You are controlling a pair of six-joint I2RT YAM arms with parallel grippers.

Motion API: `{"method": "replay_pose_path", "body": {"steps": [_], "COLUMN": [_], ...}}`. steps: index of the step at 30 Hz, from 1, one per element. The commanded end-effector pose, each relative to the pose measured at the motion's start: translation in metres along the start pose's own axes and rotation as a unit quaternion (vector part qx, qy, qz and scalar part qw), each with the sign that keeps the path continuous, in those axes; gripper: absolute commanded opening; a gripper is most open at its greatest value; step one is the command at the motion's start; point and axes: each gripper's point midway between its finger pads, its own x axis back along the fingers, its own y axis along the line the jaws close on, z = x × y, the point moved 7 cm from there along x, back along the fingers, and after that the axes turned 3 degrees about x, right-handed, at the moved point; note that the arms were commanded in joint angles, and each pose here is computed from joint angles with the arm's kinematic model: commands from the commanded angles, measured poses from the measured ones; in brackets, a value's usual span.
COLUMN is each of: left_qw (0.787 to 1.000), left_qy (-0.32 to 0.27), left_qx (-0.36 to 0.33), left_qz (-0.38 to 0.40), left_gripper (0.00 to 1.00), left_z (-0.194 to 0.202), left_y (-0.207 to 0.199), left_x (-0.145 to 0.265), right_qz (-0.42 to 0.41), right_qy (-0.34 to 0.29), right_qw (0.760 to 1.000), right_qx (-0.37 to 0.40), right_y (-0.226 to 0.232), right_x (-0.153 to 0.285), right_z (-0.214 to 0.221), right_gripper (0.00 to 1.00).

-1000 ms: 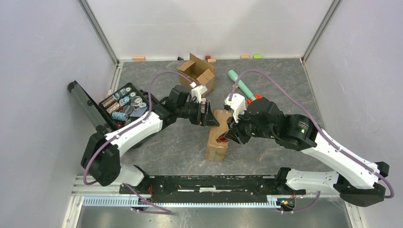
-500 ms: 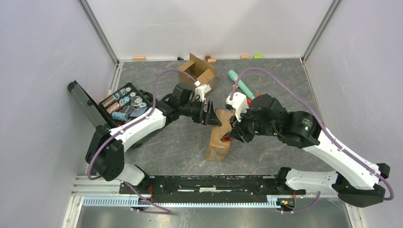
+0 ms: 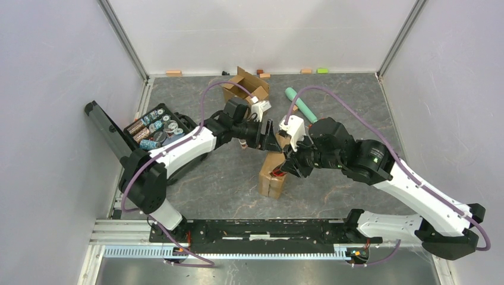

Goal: Unpack the express box
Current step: Cut the express box at the center of the board.

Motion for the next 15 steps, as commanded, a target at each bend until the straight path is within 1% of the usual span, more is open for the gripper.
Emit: {"method": "replay_pose_path", "body": {"steps": [1, 6, 9, 15], "left_qw": [1.0, 1.0, 1.0, 0.999], "left_qy": [-0.001, 0.005, 0.01, 0.016], "left_qx": [-0.023, -0.021, -0.022, -0.029], "left_qz": [-0.01, -0.003, 0.006, 0.017], "left_gripper": [0.83, 0.83, 0.83, 0.83], "left_z": [-0.009, -0.012, -0.015, -0.02], "left_y": [0.006, 0.006, 0.003, -0.008], "left_x": [-0.005, -0.009, -0.014, -0.019], "right_qz": [-0.02, -0.024, -0.014, 0.002], "right_qy": [0.03, 0.025, 0.025, 0.004], "right_qw": [0.999, 0.999, 0.997, 0.992], "right_qx": [-0.019, -0.042, -0.07, -0.127], "right_y": [0.004, 0.004, -0.003, -0.017], "right_x": [-0.016, -0.027, -0.033, -0.04], "right_z": [0.012, 0.013, 0.016, 0.017], "right_gripper": [0.0, 0.0, 0.0, 0.0]}}
